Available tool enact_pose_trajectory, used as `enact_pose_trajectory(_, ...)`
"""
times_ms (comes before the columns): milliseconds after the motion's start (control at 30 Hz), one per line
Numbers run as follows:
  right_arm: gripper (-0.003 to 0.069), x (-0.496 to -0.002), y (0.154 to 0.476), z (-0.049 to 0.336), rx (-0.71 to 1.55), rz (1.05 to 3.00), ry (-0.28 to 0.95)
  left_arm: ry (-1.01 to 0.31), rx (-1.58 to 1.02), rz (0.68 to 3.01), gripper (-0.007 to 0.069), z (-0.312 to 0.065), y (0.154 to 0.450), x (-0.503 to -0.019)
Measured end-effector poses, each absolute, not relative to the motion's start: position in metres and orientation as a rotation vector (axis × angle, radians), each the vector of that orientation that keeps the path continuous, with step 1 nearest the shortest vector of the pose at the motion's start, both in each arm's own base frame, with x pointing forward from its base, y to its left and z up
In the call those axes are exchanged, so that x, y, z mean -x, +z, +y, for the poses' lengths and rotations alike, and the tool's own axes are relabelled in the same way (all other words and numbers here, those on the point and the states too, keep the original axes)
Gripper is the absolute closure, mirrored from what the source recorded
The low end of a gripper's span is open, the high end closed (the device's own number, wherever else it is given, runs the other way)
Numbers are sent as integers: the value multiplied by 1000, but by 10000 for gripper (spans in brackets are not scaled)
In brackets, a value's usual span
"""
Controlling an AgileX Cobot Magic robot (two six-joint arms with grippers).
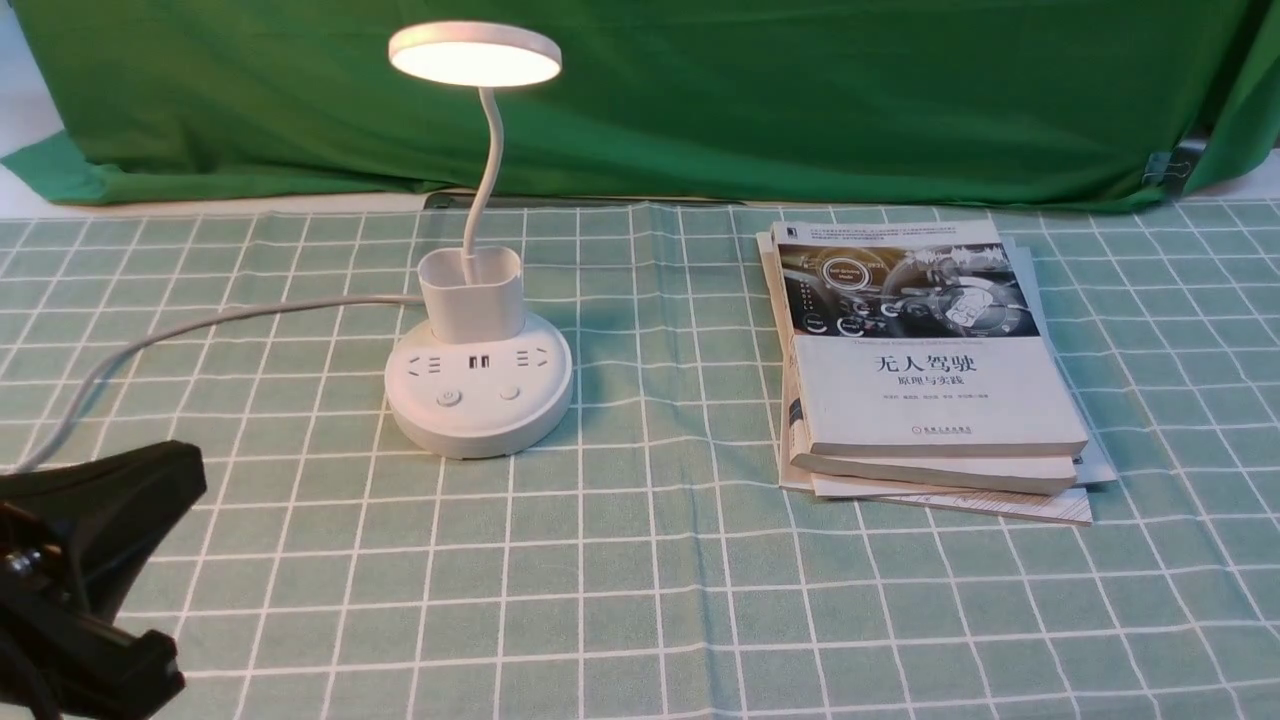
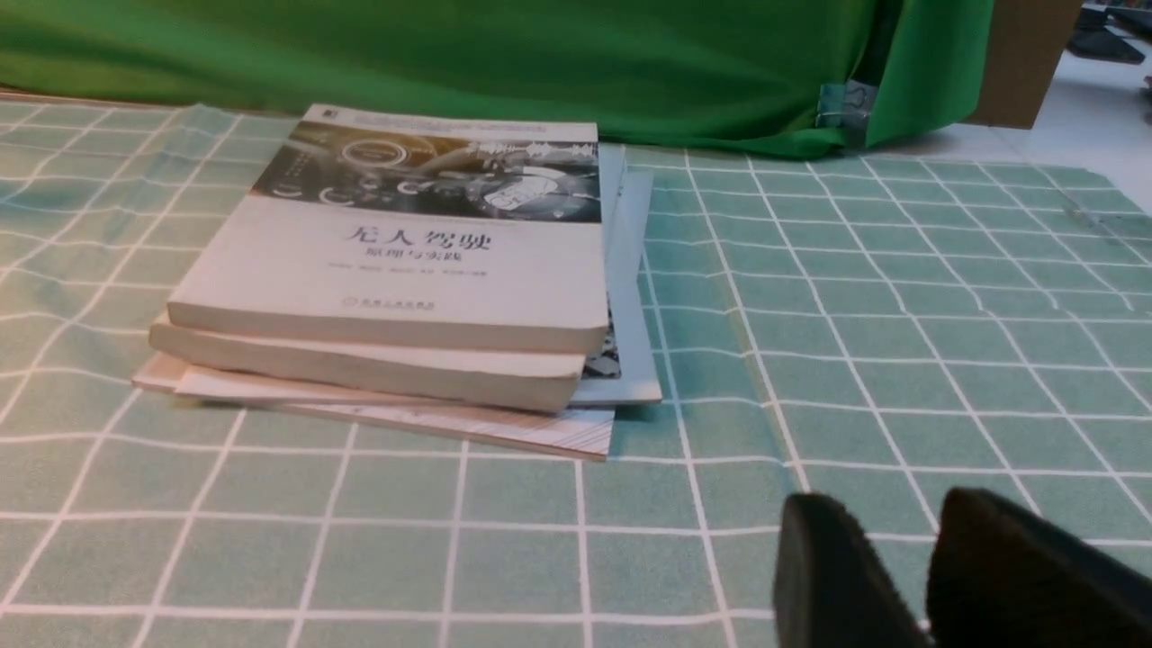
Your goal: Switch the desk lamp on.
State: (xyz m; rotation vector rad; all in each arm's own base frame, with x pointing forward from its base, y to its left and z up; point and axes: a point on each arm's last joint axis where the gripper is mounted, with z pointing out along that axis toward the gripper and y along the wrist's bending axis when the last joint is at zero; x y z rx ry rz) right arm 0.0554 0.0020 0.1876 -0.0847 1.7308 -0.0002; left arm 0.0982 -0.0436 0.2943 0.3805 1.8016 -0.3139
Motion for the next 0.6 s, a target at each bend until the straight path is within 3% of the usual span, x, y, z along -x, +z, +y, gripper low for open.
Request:
enact_pose_trajectory(233, 419, -55, 188, 2, 85, 1732, 0, -219, -274, 1611, 624, -30, 278, -94)
enact_pose_trajectory(433, 419, -55, 188, 2, 85, 1732, 0, -129, -125, 1442, 624, -13, 238, -77)
enact_pose_trajectory(600, 419, -55, 188, 2, 85, 1732, 0, -52, -58, 1511, 624, -4, 213, -63)
